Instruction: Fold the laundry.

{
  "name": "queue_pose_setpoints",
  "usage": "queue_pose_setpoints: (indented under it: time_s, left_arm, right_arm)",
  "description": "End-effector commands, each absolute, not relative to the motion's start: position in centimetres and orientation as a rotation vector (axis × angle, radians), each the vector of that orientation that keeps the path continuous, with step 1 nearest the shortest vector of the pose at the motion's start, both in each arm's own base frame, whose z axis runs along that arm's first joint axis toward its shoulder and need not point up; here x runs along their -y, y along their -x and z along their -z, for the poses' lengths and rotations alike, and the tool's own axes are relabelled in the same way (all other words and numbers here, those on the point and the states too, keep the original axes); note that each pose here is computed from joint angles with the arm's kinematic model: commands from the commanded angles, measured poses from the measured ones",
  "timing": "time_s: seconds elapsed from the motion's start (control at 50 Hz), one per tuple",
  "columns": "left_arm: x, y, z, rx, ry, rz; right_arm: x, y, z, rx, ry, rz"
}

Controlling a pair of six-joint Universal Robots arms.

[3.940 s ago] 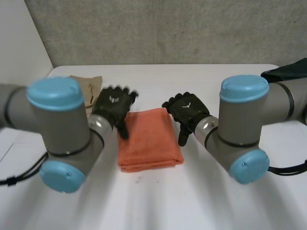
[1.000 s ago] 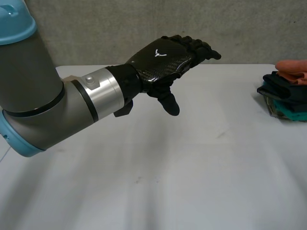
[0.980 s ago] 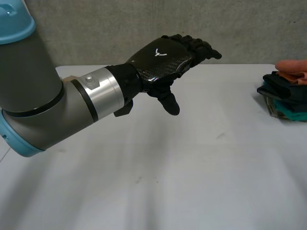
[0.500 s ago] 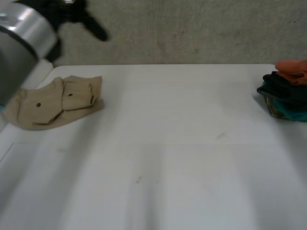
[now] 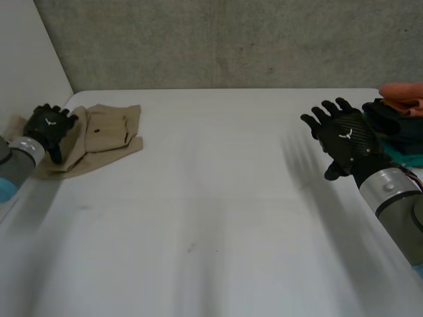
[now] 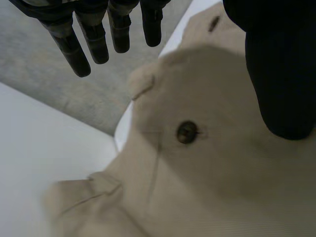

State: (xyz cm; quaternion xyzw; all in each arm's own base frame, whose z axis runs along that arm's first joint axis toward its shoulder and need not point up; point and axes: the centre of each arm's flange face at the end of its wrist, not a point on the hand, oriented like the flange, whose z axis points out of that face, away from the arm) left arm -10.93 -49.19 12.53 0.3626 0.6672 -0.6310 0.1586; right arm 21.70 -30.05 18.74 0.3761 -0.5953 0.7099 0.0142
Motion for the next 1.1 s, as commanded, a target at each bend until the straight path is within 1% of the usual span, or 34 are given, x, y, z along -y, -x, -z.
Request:
queue_pose_setpoints:
  time_s: [0.02,0.08,0.12,0.16,0.18,0.24,0.26,0.32,0.34,0.38,0.4,0.46,0.48,0.54,0.56,0.64,0.7,0.72,0.78,0.86,0.94,0.96,1.04,1.1]
  left_arm:
    - [50.6,11.1,-10.3,-1.947,-1.04,1.88]
    - [50.5,11.6,-10.5,-1.972,-1.01,1.905]
    - [50.1,13.1,-12.2,-1.98,-0.968,1.955]
    - [49.6,14.2,-14.7,-1.963,-0.934,2.007]
    - [48.9,15.0,-17.5,-1.939,-0.9,2.071]
    - [47.5,16.3,-21.5,-1.904,-0.856,2.189]
    - [46.1,17.8,-24.1,-1.881,-0.835,2.297]
    - [43.6,20.9,-27.5,-1.836,-0.834,2.466]
    - [41.5,23.2,-29.5,-1.814,-0.855,2.578]
    - [39.4,25.0,-30.8,-1.808,-0.874,2.668]
    - [37.6,26.5,-31.5,-1.817,-0.901,2.731]
    - [35.2,28.9,-30.9,-1.879,-0.983,2.768]
    - [33.5,30.7,-29.9,-1.934,-1.063,2.771]
    - [30.8,33.9,-27.9,-2.024,-1.197,2.76]
    - [28.5,36.3,-26.2,-2.08,-1.309,2.739]
    - [24.3,40.5,-23.1,-2.155,-1.521,2.691]
    - [24.7,41.0,-21.2,-2.205,-1.54,2.639]
    - [24.6,41.2,-19.9,-2.256,-1.553,2.582]
    - [24.3,40.9,-19.1,-2.322,-1.542,2.491]
    - [24.8,39.5,-19.9,-2.328,-1.437,2.393]
    - [25.6,36.6,-23.2,-2.303,-1.246,2.368]
    - [25.5,35.3,-24.1,-2.31,-1.175,2.343]
    - [24.2,32.8,-25.3,-2.311,-1.074,2.311]
    - [23.3,31.5,-25.5,-2.317,-1.028,2.289]
  right_arm:
    - [29.6,-21.5,-17.9,1.896,-1.175,-2.183]
    - [29.6,-21.4,-17.8,1.896,-1.175,-2.18]
    - [29.6,-21.4,-17.8,1.9,-1.172,-2.179]
    - [29.6,-21.4,-17.8,1.9,-1.172,-2.179]
    - [29.6,-21.4,-17.8,1.9,-1.17,-2.178]
    - [29.6,-21.4,-17.9,1.895,-1.164,-2.182]
    - [29.6,-21.4,-18.0,1.893,-1.164,-2.184]
    - [29.6,-21.3,-18.2,1.886,-1.153,-2.188]
    - [29.6,-21.3,-18.3,1.886,-1.148,-2.188]
    - [29.7,-21.2,-18.3,1.889,-1.133,-2.185]
    - [29.7,-21.2,-18.4,1.889,-1.126,-2.185]
    - [29.8,-20.9,-18.6,1.893,-1.084,-2.179]
    - [29.8,-20.8,-18.7,1.892,-1.076,-2.177]
    - [30.2,-20.1,-19.1,1.882,-1.024,-2.166]
    - [30.3,-19.8,-19.3,1.879,-1.007,-2.164]
    - [30.7,-19.0,-19.5,1.874,-0.97,-2.155]
    - [30.9,-18.8,-19.6,1.874,-0.96,-2.153]
    - [30.9,-18.8,-19.6,1.874,-0.958,-2.152]
    - [31.0,-18.6,-19.5,1.887,-0.952,-2.142]
    - [30.8,-18.5,-19.6,1.918,-0.956,-2.119]
    - [30.2,-18.7,-20.1,1.969,-0.971,-2.088]
    - [30.1,-18.7,-20.2,1.985,-0.972,-2.083]
    - [29.7,-19.0,-20.6,2.093,-0.969,-2.058]
    - [28.9,-20.2,-21.4,2.188,-1.0,-2.046]
